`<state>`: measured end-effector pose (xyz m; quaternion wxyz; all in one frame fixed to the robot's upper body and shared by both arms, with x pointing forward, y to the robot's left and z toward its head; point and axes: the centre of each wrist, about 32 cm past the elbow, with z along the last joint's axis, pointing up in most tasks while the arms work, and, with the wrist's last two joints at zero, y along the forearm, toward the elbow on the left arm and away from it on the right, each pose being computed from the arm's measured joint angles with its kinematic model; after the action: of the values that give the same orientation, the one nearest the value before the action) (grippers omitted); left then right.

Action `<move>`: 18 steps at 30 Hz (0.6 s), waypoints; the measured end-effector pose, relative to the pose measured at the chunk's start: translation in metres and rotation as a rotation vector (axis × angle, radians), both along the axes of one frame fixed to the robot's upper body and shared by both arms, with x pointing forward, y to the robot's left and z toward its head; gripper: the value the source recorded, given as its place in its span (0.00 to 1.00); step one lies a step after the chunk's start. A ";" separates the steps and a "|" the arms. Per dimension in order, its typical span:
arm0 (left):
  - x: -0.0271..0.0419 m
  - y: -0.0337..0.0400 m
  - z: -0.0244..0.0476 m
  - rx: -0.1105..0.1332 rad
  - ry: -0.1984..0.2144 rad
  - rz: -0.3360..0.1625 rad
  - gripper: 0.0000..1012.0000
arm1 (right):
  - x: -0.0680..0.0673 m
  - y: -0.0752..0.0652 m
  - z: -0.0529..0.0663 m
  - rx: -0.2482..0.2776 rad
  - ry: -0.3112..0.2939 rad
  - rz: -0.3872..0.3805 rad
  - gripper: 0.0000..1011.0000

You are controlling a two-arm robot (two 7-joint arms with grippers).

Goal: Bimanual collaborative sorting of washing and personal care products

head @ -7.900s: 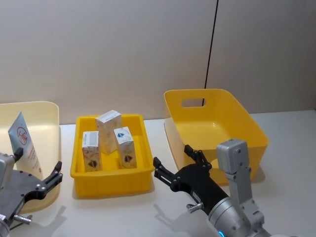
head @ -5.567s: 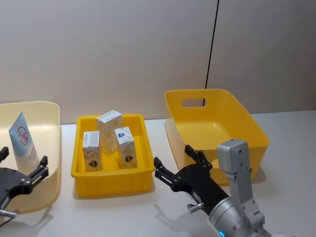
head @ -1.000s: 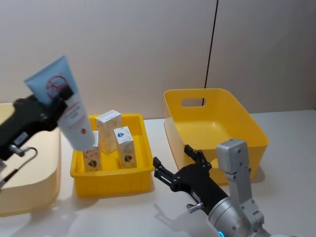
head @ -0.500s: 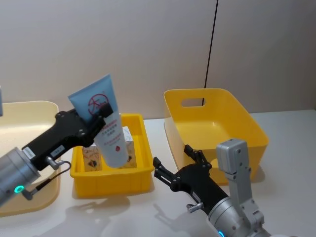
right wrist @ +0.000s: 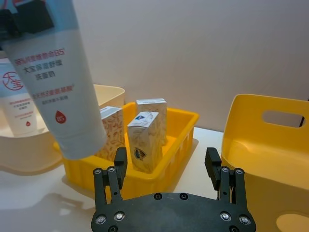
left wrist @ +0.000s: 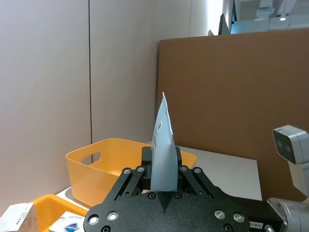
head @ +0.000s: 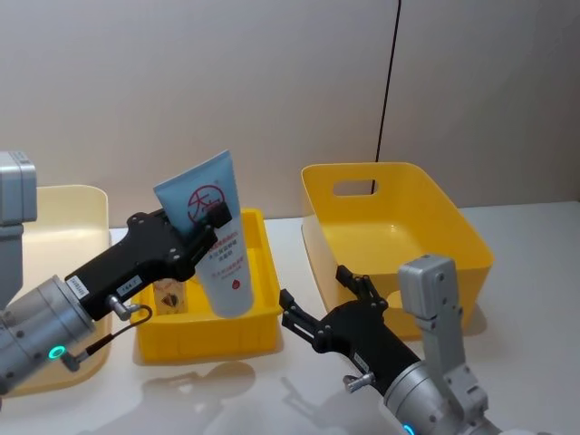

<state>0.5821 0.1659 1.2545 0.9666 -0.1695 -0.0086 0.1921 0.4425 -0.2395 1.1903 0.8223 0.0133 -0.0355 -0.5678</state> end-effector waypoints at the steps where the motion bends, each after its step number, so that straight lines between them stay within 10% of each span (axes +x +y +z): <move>1: 0.0001 -0.0003 -0.0002 0.001 0.000 -0.001 0.22 | 0.000 -0.001 0.001 0.000 -0.001 0.011 0.99; 18: 0.0008 -0.0046 -0.0017 0.009 -0.002 -0.016 0.22 | -0.007 -0.020 0.018 0.001 0.009 0.198 0.99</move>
<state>0.5829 0.1613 1.2528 0.9688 -0.1657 -0.0093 0.1843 0.4354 -0.2592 1.2084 0.8745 0.0146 -0.0301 -0.4839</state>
